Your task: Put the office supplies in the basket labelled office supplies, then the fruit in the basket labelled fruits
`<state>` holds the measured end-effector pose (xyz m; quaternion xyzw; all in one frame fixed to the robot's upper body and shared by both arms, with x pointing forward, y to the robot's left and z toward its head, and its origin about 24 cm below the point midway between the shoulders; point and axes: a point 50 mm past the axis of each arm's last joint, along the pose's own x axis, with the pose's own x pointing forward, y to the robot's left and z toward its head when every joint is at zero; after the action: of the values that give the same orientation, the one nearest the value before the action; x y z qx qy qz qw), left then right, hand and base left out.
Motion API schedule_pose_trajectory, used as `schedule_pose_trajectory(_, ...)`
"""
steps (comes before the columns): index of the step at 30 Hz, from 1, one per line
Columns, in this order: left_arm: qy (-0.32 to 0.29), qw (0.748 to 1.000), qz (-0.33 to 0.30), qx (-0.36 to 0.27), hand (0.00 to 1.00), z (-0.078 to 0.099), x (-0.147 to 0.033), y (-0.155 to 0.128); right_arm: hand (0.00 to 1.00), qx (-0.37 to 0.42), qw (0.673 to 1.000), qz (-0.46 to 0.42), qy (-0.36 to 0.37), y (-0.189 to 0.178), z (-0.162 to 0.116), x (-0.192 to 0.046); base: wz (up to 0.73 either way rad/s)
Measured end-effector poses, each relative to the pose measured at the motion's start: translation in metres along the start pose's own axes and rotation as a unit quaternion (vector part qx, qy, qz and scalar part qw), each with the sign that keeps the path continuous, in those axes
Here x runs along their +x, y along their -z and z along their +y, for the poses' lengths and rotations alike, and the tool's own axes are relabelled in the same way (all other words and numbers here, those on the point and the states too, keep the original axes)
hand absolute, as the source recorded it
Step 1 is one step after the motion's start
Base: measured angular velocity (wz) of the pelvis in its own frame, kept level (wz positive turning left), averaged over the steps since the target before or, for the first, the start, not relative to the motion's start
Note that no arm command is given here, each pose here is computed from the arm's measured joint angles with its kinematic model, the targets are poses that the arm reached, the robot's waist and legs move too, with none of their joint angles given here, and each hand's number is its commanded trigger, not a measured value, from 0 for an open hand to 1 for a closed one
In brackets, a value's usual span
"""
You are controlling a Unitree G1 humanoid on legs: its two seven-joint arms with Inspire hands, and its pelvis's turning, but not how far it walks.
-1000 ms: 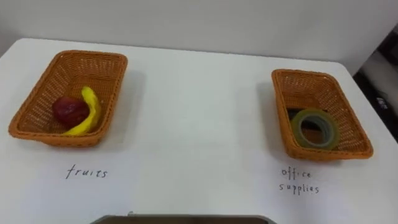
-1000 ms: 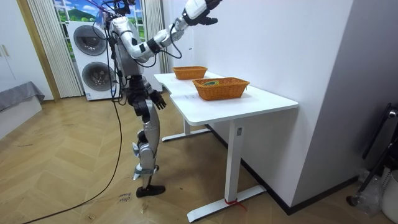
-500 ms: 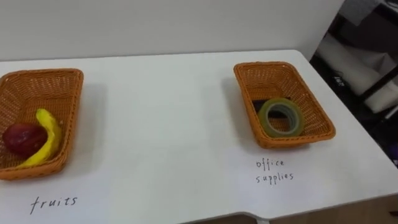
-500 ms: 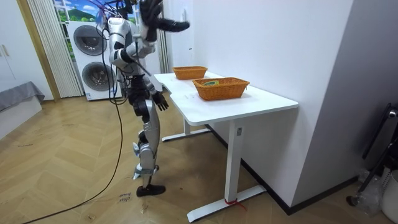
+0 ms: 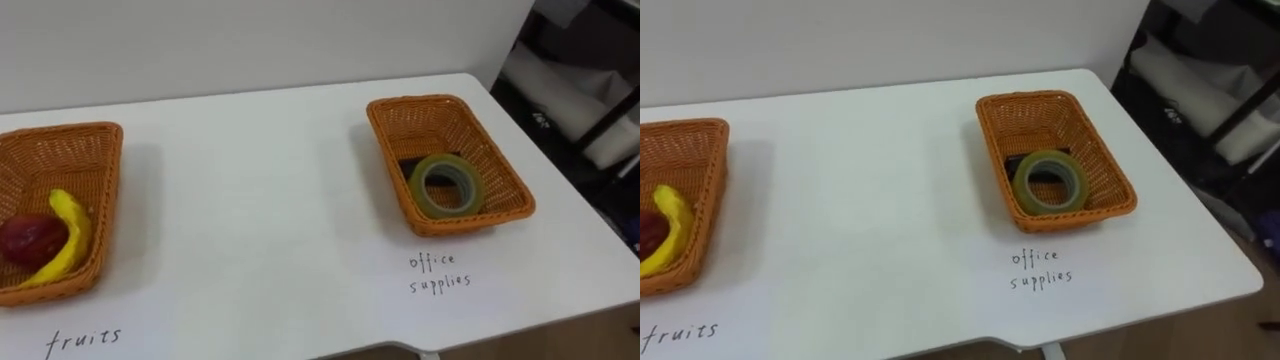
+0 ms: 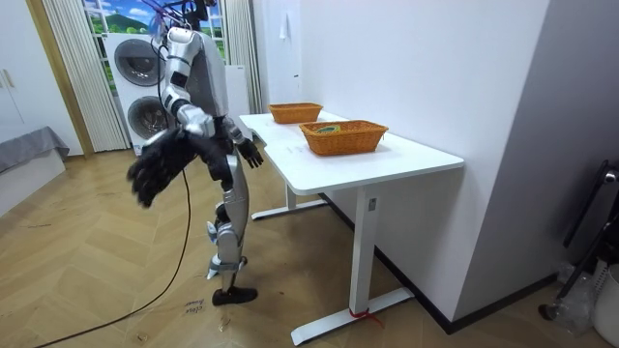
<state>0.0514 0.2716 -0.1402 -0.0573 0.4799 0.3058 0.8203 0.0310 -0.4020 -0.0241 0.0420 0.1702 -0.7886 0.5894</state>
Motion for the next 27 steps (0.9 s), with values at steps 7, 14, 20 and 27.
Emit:
schedule_pose_trajectory(7, 0.018, 0.999, 0.042, 0.000, 0.00, -0.004, -0.006, 0.026, 0.00, -0.179, 0.955, 0.236, 0.033, 0.134, -0.071, -0.031, 0.01)
schedule_pose_trajectory(14, 0.027, 0.997, 0.067, 0.037, 0.00, -0.002, -0.008, 0.040, 0.00, -0.308, 0.893, 0.297, -0.141, 0.173, -0.079, -0.060, 0.03)
schedule_pose_trajectory(20, 0.035, 0.992, 0.084, 0.089, 0.00, -0.008, -0.008, 0.048, 0.00, -0.407, 0.816, 0.260, -0.317, 0.182, -0.043, -0.084, 0.06)
schedule_pose_trajectory(27, 0.050, 0.986, 0.088, 0.131, 0.00, -0.019, -0.010, 0.052, 0.00, -0.459, 0.738, 0.224, -0.441, 0.187, -0.011, -0.109, 0.11)
